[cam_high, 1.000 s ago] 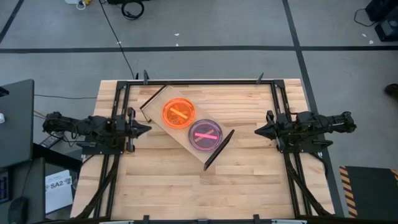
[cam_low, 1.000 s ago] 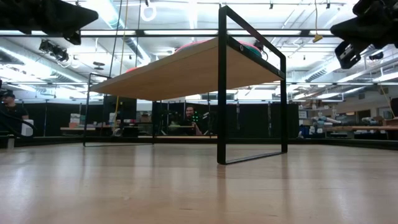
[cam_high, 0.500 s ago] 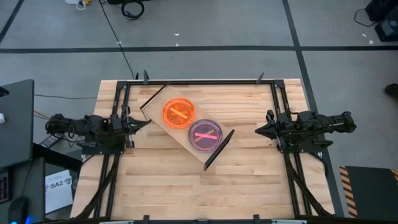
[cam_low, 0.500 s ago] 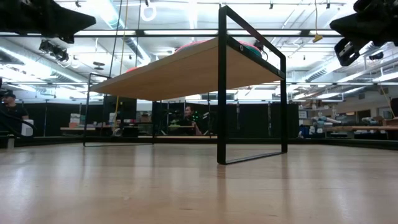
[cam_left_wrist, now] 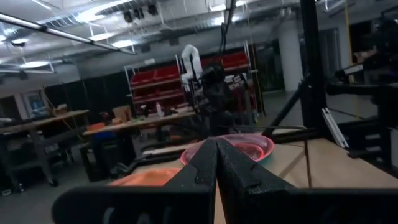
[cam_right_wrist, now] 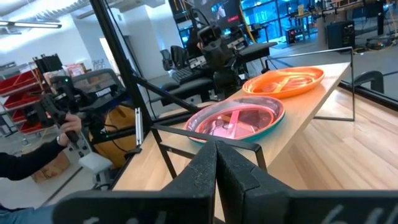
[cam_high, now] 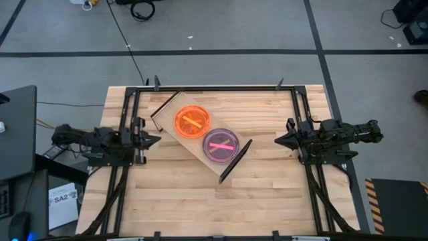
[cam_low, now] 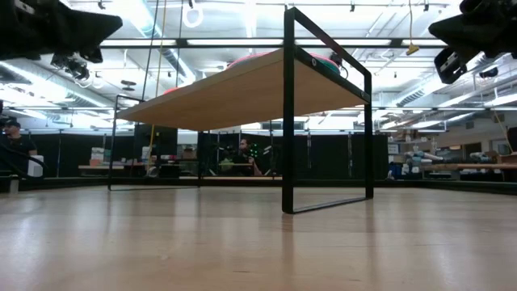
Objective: Place and stack plates onto a shelf
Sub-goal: Return to Home Position
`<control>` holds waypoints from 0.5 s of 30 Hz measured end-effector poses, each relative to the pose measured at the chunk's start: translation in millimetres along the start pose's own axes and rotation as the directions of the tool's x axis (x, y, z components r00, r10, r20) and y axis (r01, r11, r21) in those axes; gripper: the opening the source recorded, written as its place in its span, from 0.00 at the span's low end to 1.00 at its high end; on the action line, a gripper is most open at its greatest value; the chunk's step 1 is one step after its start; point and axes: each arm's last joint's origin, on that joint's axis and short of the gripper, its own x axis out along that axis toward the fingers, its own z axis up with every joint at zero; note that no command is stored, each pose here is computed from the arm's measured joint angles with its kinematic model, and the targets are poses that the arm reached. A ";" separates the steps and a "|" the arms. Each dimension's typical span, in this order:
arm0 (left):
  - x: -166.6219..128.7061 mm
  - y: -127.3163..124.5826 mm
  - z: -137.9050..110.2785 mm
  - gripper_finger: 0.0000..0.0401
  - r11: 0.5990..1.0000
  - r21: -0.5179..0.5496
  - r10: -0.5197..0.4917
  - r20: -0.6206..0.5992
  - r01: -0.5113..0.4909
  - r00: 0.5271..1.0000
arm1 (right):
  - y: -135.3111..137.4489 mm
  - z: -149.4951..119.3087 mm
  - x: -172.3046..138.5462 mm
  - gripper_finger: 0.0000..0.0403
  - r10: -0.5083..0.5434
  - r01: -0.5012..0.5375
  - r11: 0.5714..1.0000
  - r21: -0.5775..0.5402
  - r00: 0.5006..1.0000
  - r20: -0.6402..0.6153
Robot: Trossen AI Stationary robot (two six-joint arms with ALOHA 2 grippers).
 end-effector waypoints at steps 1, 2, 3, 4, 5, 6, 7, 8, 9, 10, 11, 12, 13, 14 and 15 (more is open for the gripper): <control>0.3 -0.5 -3.6 0.03 1.000 0.000 0.008 0.010 -0.008 1.000 | 0.2 0.0 0.0 0.04 0.006 -0.006 1.000 0.000 1.000 -0.001; 0.4 -0.3 -5.6 0.03 1.000 0.001 0.018 0.016 -0.018 1.000 | 0.3 -0.1 0.0 0.04 0.010 -0.010 1.000 0.000 1.000 -0.003; 0.6 0.4 -6.9 0.03 1.000 0.003 0.029 0.016 -0.029 0.999 | 0.3 -0.1 0.0 0.04 0.012 -0.012 1.000 0.000 1.000 -0.003; 0.8 1.2 -8.0 0.03 0.999 0.005 0.040 0.015 -0.040 0.999 | 0.4 0.0 0.0 0.04 0.013 -0.013 1.000 0.000 1.000 -0.003; 1.1 2.2 -8.6 0.03 0.999 0.011 0.052 0.014 -0.052 0.999 | 0.4 0.0 0.0 0.04 0.013 -0.013 1.000 0.000 1.000 -0.003; 1.2 3.5 -8.5 0.03 0.998 0.022 0.066 0.018 -0.067 0.998 | 0.4 0.0 0.0 0.04 0.014 -0.014 1.000 0.000 1.000 -0.003; 1.4 5.0 -7.6 0.03 0.996 0.033 0.080 0.028 -0.081 0.996 | 0.4 0.0 0.0 0.04 0.014 -0.014 1.000 0.000 1.000 -0.003; 1.5 6.6 -6.5 0.03 0.994 0.049 0.094 0.040 -0.096 0.995 | 0.5 0.0 0.0 0.04 0.014 -0.014 1.000 0.000 1.000 -0.003; 1.7 8.2 -5.9 0.03 0.993 0.058 0.105 0.049 -0.107 0.993 | 0.4 0.0 0.0 0.04 0.014 -0.014 1.000 0.000 1.000 -0.003; 1.9 9.7 -6.1 0.03 0.991 0.066 0.113 0.050 -0.116 0.992 | 0.5 0.1 0.0 0.04 0.015 -0.015 1.000 0.000 1.000 -0.002; 2.1 11.1 -6.6 0.03 0.990 0.071 0.117 0.048 -0.121 0.992 | 0.5 0.3 0.0 0.04 0.015 -0.015 1.000 0.000 1.000 0.001; 2.3 12.4 -7.3 0.03 0.990 0.070 0.119 0.045 -0.122 0.992 | 0.6 0.6 0.0 0.04 0.016 -0.016 1.000 0.001 1.000 0.003; 2.5 13.4 -8.6 0.03 0.990 0.069 0.118 0.044 -0.121 0.992 | 0.7 0.8 0.0 0.04 0.017 -0.017 1.000 0.001 1.000 0.006; 2.7 14.4 -11.6 0.03 0.990 0.063 0.122 0.037 -0.124 0.992 | 0.8 1.2 0.0 0.04 0.018 -0.018 1.000 0.001 1.000 0.009; 2.9 15.2 -15.4 0.03 0.990 0.066 0.126 0.020 -0.127 0.992 | 0.9 1.6 0.0 0.04 0.019 -0.019 1.000 0.001 1.000 0.014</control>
